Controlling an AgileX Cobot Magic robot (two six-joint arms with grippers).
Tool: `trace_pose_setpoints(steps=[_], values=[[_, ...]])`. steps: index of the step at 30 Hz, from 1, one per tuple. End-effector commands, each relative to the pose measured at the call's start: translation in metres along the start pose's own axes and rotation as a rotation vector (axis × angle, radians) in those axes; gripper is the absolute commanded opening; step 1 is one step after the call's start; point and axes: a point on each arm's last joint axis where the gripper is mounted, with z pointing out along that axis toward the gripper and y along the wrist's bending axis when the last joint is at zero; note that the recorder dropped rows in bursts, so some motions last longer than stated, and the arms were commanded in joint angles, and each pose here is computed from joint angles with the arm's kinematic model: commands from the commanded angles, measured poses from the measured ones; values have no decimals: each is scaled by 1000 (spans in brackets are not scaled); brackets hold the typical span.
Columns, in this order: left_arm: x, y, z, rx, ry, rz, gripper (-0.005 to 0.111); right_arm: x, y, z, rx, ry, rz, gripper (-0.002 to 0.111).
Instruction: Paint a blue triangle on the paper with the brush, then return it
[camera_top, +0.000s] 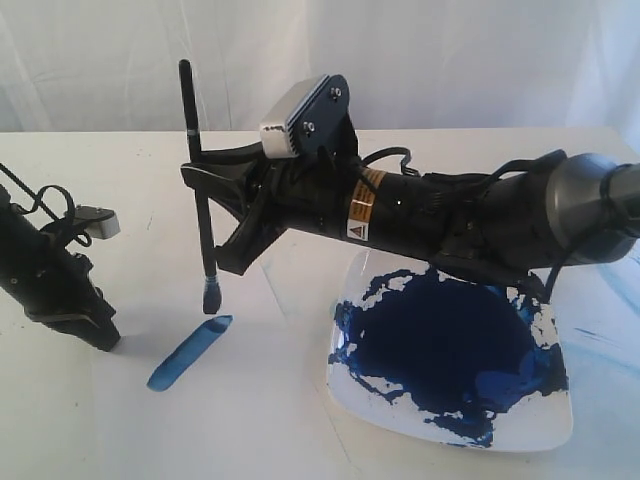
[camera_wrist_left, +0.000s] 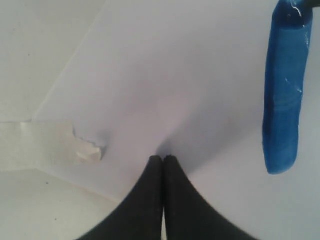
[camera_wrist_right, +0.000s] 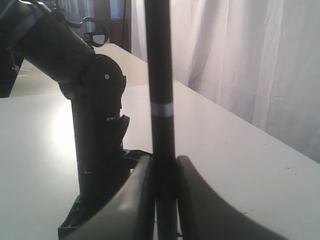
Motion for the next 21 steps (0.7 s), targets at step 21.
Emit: trace_pose_setpoints(steps=[21], values=[[3, -3, 0, 12, 17, -1, 0, 5, 0, -2, -4, 95, 50, 0]])
